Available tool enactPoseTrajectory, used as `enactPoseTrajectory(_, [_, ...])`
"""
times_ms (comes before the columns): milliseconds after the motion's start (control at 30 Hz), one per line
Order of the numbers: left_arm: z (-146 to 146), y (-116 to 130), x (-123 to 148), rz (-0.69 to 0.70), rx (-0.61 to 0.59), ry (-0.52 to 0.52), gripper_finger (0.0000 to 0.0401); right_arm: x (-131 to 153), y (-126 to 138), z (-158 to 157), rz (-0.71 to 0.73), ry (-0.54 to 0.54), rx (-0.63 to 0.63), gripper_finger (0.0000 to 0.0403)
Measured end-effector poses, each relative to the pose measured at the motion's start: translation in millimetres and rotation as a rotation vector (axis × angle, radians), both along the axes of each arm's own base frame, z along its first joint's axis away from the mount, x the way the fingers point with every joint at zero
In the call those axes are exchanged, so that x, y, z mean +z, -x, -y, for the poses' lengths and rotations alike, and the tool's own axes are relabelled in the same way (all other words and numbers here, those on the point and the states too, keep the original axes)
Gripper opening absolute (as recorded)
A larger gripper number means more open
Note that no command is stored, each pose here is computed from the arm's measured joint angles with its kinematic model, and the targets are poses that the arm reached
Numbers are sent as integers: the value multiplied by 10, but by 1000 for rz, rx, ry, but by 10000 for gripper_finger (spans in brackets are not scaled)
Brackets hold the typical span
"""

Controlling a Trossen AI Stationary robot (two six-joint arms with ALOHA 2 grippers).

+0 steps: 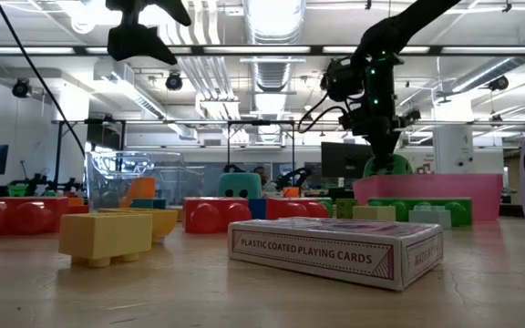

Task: Pick & Place Toys
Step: Put the green die into the pink bin

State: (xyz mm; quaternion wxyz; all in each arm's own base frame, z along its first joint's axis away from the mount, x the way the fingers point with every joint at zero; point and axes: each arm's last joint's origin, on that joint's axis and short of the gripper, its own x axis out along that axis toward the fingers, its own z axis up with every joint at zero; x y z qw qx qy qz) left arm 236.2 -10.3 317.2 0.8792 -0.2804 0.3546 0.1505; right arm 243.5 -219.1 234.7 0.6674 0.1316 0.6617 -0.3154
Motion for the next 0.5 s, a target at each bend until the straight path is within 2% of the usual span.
enactPoseTrajectory(200, [0,1,-1,-1,-2,-2,318,-18,-118,-93,-39,21,224,88])
enactPoseTrajectory(300, [0,1,-1,-2,-3,-3,318,-35,-128,-101,-78,53,274,87])
enactPoseTrajectory(500, [0,1,-1,-2,-3,-3,318,-183,-97,-127,-110,50,318,87])
